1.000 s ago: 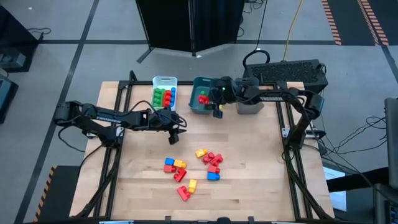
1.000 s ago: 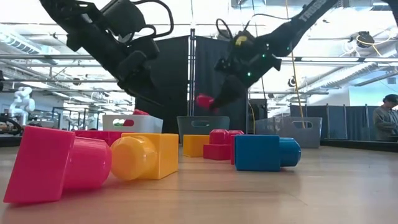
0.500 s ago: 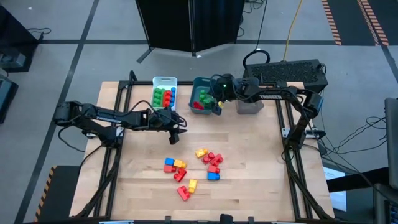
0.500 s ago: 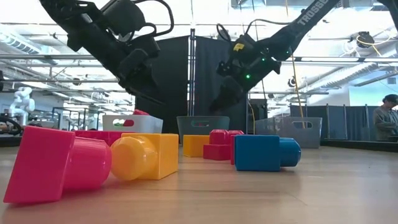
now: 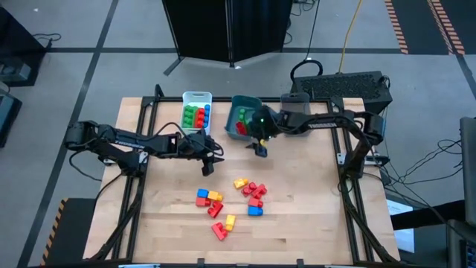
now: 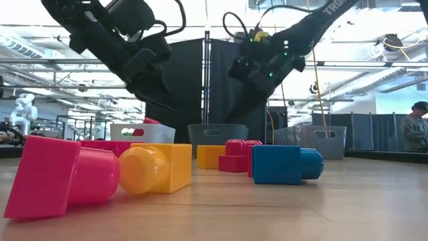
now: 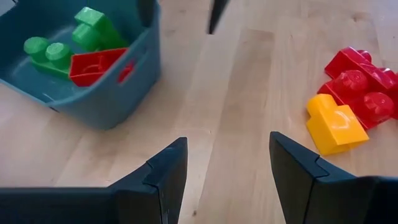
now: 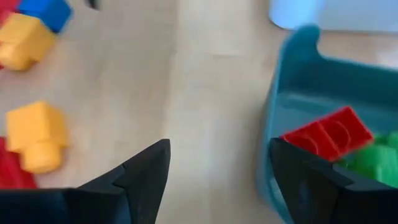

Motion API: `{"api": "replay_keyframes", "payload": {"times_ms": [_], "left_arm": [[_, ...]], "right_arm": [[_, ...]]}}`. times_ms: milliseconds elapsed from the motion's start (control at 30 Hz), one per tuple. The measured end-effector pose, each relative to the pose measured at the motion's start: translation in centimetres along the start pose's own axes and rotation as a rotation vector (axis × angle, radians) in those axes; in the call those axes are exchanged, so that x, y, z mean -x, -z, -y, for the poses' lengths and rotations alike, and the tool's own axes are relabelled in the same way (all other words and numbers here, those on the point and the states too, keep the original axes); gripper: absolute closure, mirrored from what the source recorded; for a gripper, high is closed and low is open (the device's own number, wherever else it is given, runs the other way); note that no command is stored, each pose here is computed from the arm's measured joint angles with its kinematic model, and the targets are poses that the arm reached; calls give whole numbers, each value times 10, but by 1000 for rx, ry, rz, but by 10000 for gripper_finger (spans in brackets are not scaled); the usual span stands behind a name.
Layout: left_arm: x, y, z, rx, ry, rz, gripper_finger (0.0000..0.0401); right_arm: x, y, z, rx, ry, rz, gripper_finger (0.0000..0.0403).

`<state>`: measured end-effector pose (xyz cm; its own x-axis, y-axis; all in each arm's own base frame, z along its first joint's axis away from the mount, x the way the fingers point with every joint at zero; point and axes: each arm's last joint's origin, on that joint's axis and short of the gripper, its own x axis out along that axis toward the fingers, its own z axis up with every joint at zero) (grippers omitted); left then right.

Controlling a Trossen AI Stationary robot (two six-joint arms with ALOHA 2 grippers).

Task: Sort blocks by size
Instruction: Put the 2 studs red game piece into the blue bin

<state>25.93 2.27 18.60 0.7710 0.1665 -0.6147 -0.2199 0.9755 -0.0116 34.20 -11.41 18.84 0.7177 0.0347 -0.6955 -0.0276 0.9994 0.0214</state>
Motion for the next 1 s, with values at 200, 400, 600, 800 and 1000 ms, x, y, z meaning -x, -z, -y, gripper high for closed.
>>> {"api": "replay_keyframes", "payload": {"times_ms": [200,400,600,800,1000], "left_arm": [[0,-1,3,-6,11,12,218],[1,-5,5,-4,20,55,218],[1,-5,6,23,24,55,218],[2,-6,15,28,52,72,218],[4,-5,29,5,86,80,218]], "right_arm": [[6,-15,-35,86,64,18,147],[29,-31,-53,146,400,25,148],[55,-31,-75,117,411,103,148],[62,-5,-98,86,354,162,148],[64,16,-117,61,224,240,148]]}}
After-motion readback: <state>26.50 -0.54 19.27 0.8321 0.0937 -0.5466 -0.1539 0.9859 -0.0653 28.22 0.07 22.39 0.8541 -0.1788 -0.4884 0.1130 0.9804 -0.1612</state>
